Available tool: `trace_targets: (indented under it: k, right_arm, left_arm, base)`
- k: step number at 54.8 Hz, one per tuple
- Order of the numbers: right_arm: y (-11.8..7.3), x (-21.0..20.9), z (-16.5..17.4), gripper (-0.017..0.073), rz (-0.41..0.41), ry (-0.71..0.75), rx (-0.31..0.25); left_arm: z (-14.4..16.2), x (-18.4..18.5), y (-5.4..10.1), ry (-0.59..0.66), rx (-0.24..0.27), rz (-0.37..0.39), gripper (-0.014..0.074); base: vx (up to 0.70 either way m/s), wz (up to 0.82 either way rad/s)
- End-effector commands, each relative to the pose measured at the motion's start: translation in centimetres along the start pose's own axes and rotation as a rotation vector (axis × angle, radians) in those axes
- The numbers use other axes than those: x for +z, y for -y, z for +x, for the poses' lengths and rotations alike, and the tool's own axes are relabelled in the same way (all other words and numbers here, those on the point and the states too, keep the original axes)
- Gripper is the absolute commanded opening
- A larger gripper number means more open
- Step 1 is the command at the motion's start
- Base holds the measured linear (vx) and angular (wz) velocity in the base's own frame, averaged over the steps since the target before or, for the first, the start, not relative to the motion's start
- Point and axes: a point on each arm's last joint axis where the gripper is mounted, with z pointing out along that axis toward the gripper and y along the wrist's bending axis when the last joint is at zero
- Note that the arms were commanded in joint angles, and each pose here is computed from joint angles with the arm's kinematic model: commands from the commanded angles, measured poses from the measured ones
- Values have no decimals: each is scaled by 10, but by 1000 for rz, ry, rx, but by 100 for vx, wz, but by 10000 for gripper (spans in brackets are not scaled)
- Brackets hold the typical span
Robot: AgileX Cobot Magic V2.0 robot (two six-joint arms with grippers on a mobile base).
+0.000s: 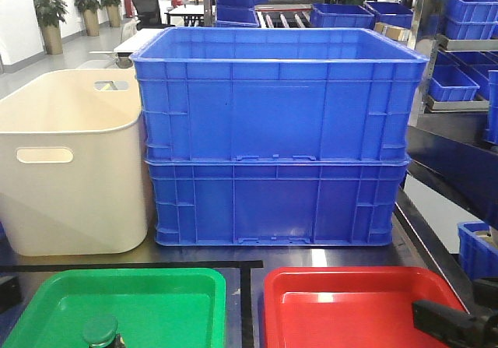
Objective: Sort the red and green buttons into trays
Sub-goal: 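Lower both grippers and release buttons into their matching trays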
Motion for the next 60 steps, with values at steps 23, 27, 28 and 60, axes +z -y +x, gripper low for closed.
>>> trace_targets:
  k: [23, 27, 28, 60]
  right_arm:
    - [-2, -11, -14, 557, 7, 110, -3]
    - [-2, -11, -14, 557, 7, 108, -3]
    - [-2, -11, -14, 557, 7, 108, -3]
    - [-2, -11, -14, 556, 5, 103, -3]
  left_arm:
    - [-15, -13, 6, 127, -3, 46, 554]
    - [-11, -15, 3, 170, 38, 39, 549]
    - [-9, -16, 1, 186, 52, 32, 542]
    - [133, -45, -58, 456, 44, -225, -8]
  base:
    - [0, 0]
    - [0, 0]
    - [0, 0]
    - [0, 0]
